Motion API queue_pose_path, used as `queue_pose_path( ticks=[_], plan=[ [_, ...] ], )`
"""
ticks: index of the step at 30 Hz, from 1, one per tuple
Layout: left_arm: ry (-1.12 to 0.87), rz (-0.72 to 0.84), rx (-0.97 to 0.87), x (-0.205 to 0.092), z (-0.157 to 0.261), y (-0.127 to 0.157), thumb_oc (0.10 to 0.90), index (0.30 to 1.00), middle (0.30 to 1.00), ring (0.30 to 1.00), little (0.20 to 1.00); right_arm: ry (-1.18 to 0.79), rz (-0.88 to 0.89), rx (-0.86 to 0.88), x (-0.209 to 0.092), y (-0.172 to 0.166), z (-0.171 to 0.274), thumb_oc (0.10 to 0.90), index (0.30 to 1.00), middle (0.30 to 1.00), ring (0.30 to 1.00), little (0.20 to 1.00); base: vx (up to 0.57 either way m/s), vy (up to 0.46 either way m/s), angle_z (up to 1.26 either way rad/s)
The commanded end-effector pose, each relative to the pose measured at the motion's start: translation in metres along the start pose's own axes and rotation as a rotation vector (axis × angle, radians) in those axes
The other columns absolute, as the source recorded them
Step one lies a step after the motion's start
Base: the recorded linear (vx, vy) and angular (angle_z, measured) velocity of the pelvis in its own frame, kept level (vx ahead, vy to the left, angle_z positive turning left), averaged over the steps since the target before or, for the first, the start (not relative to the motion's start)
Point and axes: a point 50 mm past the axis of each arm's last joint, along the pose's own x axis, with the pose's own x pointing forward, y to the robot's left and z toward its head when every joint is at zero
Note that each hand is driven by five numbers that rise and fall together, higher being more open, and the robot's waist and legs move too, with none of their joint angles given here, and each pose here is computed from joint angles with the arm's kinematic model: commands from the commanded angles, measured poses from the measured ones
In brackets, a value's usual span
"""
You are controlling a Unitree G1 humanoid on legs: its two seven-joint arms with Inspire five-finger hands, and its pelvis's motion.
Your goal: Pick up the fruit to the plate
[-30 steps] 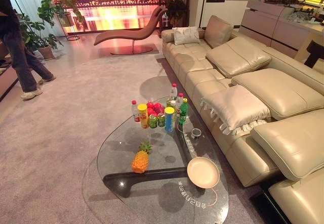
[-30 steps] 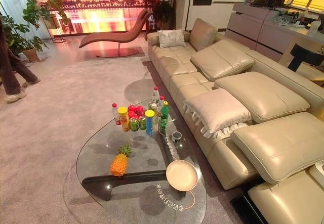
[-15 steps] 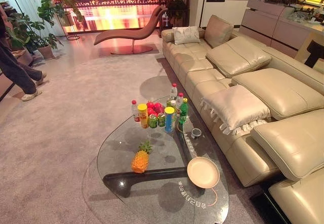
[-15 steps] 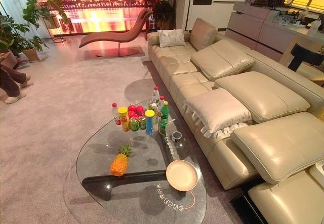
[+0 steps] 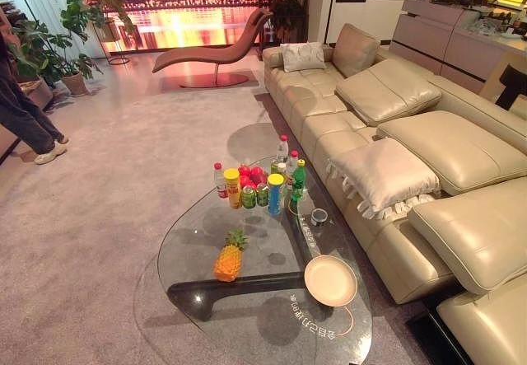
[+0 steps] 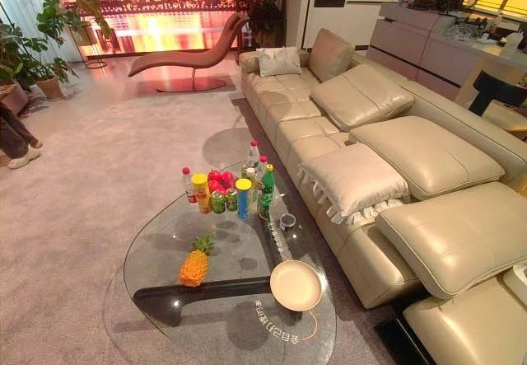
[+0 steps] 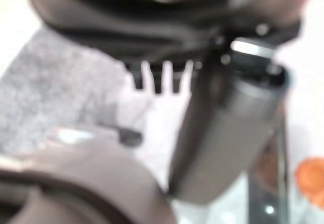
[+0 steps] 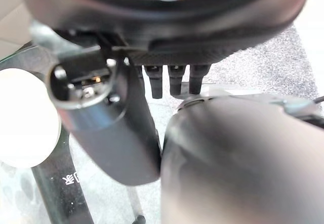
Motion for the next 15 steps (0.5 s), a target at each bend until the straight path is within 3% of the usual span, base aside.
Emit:
queue_pose_path(
  ticks=[1,15],
  plan=[
    [-0.107,0.057,-0.015,0.002,0.035,-0.006,0.8,0.9,0.9,0.9,0.9,0.109,-0.006,-0.06,0.0,-0.001,-0.015,0.8,0.9,0.9,0.9,0.9,0.0,0.0,0.0],
    [-0.258,0.196,-0.114,0.0,0.052,0.016,0.8,0.9,0.9,0.9,0.9,0.081,-0.045,-0.087,-0.002,-0.014,-0.018,0.8,0.9,0.9,0.9,0.9,0.02,0.015,0.0]
  ],
)
